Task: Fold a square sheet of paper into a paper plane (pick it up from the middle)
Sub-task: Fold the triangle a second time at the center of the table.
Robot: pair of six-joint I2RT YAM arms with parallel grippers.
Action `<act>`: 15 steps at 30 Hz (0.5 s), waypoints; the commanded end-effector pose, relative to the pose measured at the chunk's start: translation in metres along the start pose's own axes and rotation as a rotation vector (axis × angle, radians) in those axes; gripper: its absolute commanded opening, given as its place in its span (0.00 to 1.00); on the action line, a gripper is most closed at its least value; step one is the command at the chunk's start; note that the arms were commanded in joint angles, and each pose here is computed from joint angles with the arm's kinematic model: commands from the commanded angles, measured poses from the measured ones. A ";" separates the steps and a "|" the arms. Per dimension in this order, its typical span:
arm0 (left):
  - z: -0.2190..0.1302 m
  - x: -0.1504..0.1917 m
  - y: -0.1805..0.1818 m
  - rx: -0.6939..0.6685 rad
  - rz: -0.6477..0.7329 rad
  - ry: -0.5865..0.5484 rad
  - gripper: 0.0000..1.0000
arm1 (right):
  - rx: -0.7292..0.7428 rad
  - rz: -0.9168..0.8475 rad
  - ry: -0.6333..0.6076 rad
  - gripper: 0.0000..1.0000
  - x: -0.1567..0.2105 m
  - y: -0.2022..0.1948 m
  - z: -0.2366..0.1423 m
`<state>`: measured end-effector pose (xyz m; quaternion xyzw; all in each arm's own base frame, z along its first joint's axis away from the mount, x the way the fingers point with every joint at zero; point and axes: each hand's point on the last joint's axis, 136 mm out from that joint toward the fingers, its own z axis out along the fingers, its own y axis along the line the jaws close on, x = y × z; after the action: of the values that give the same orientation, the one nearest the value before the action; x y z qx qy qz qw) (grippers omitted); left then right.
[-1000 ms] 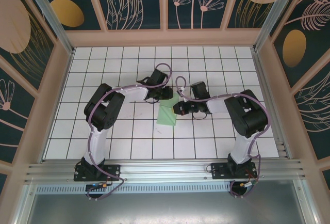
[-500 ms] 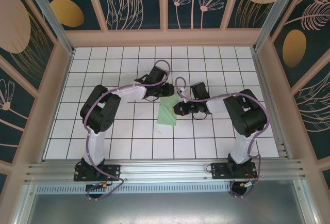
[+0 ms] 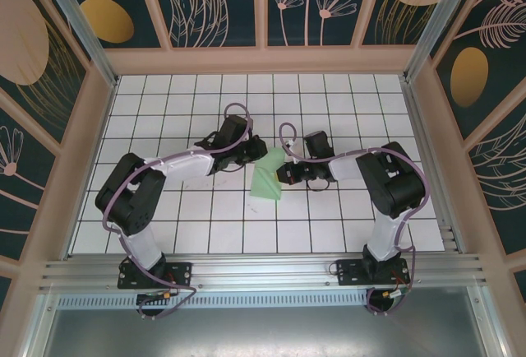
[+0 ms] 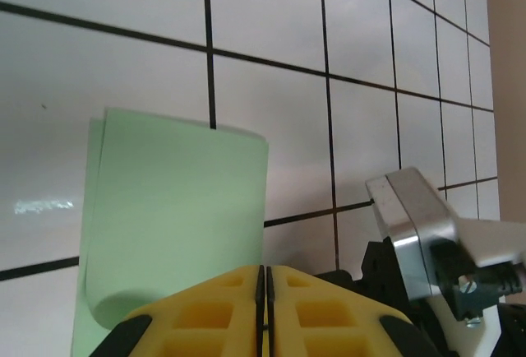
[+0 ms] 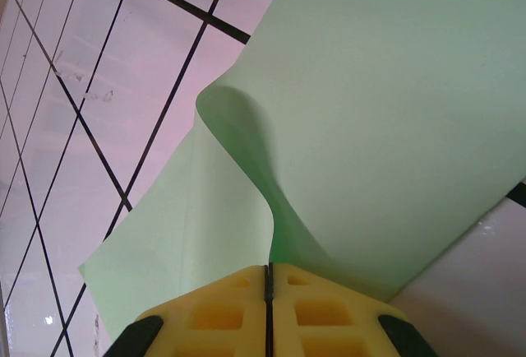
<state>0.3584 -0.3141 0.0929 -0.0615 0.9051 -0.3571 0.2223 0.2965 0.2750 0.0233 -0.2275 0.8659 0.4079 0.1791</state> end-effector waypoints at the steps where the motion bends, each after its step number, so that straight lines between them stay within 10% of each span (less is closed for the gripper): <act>1: 0.009 0.012 -0.011 0.050 -0.040 0.027 0.13 | 0.008 0.004 0.022 0.10 0.007 -0.005 0.005; 15: 0.024 0.036 0.027 -0.036 -0.126 0.050 0.08 | 0.006 0.010 0.023 0.10 0.006 -0.005 0.006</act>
<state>0.3399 -0.3223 0.0512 -0.0979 0.9127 -0.3572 0.1727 0.2965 0.2751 0.0229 -0.2276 0.8658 0.4082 0.1787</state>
